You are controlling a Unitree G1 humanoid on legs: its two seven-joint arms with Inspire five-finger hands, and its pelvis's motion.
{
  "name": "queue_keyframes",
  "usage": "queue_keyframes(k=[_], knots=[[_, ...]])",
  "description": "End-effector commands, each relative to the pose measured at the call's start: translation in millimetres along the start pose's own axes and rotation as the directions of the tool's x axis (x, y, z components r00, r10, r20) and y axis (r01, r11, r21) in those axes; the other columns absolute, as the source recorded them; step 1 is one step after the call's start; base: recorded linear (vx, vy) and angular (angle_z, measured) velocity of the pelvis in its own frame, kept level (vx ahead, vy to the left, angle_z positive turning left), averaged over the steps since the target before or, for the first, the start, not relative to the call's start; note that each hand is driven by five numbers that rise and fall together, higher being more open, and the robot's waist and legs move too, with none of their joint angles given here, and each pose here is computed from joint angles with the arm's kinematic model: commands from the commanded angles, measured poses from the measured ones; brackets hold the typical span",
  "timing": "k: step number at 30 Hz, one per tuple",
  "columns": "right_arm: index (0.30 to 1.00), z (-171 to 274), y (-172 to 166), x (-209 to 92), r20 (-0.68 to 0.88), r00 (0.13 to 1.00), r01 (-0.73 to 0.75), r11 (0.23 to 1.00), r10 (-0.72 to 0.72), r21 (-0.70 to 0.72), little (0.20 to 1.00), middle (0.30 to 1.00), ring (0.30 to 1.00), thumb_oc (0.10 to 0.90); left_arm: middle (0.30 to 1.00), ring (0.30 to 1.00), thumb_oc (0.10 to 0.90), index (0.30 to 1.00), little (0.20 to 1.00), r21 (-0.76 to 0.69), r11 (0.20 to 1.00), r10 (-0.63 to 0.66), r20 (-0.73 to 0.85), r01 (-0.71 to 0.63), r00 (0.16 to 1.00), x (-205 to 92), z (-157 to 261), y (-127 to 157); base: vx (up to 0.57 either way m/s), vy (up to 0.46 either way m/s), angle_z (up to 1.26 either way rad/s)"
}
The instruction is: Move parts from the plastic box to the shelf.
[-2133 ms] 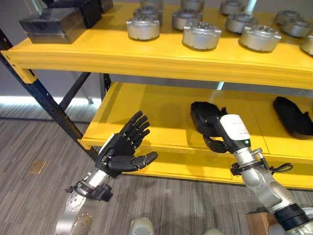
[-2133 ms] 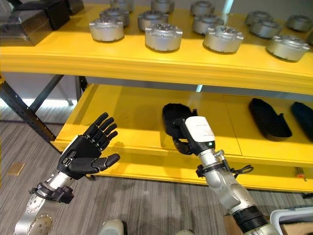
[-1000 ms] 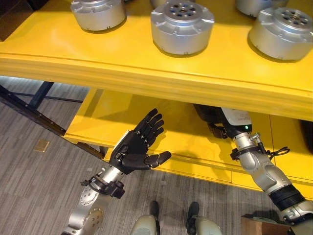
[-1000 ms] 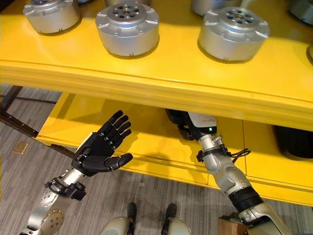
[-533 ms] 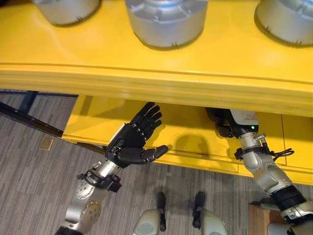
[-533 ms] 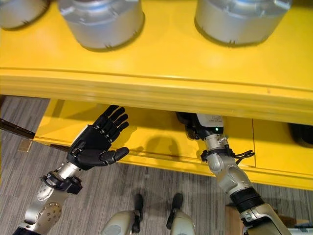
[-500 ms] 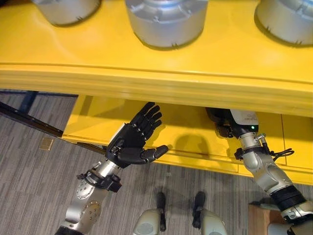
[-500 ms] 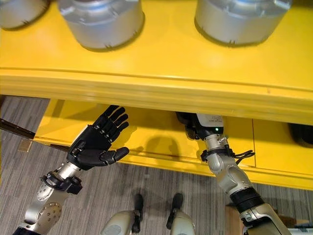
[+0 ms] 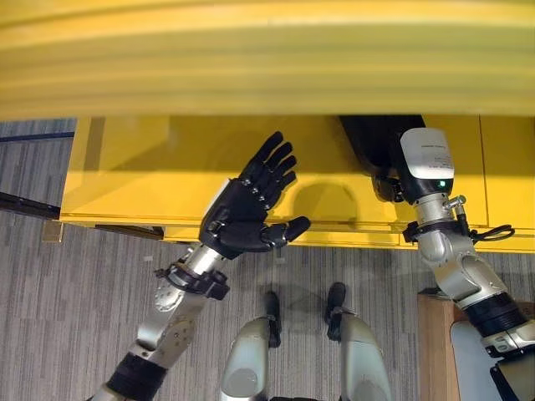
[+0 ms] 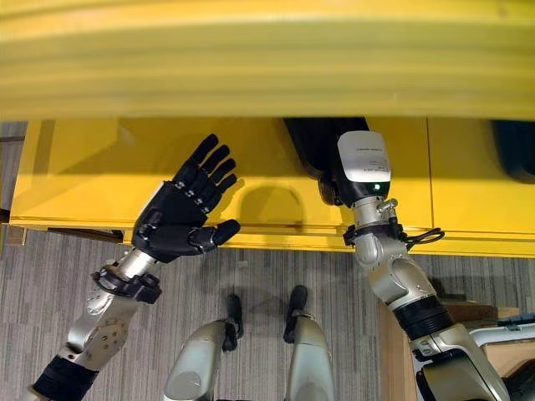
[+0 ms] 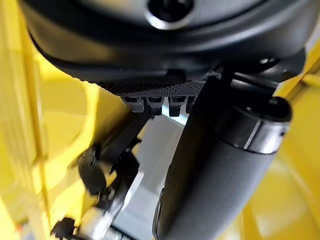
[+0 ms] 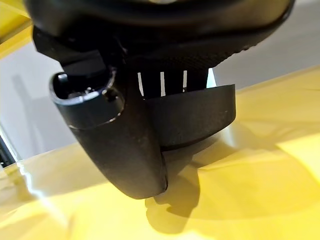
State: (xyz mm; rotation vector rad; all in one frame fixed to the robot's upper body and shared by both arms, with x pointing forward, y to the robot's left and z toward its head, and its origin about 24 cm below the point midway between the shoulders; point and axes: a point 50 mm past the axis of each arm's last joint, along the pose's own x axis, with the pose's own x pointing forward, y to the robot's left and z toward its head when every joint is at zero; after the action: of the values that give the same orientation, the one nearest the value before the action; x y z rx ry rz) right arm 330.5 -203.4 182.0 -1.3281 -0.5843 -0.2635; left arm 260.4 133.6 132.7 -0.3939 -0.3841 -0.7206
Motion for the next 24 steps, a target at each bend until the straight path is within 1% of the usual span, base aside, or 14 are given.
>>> queue_keyframes(k=[1,5,14,18,24], knots=[[0.3,19.2,-54.4,31.3,0.112,0.971,0.215,0.976,-0.211,-0.02,0.3,0.3,0.3,0.4,1.0,1.0,0.9,1.0,1.0,0.019,0.992,-0.124,0.209,0.123,0.97,14.5,29.0,-25.4,-0.08,-0.026,-0.08],[0.3,18.7,-62.1,36.2,0.096,0.969,0.231,0.973,-0.228,-0.024,0.3,0.3,0.3,0.4,1.0,1.0,0.9,1.0,1.0,0.017,0.99,-0.139,0.21,0.139,0.968,20.5,29.4,-29.3,-0.06,-0.035,-0.08],[0.3,4.6,-71.2,39.9,0.008,0.968,0.249,0.968,-0.249,-0.036,0.3,0.3,0.3,0.4,1.0,1.0,0.9,1.0,1.0,0.011,0.989,-0.146,0.18,0.146,0.973,23.0,29.0,-30.5,-0.02,-0.054,-0.05],[0.3,-1.0,-73.6,42.3,-0.02,0.965,0.261,0.965,-0.262,-0.04,0.3,0.3,0.3,0.4,1.0,1.0,0.9,1.0,1.0,0.014,0.986,-0.167,0.159,0.167,0.973,23.6,27.7,-31.3,-0.01,-0.076,-0.02],[0.3,-6.0,-82.3,54.3,-0.061,0.954,0.294,0.956,-0.295,-0.027,0.3,0.3,0.3,0.4,1.0,1.0,0.9,1.0,1.0,0.018,0.982,-0.186,0.137,0.186,0.973,26.7,28.7,-31.8,-0.01,-0.068,-0.01]])
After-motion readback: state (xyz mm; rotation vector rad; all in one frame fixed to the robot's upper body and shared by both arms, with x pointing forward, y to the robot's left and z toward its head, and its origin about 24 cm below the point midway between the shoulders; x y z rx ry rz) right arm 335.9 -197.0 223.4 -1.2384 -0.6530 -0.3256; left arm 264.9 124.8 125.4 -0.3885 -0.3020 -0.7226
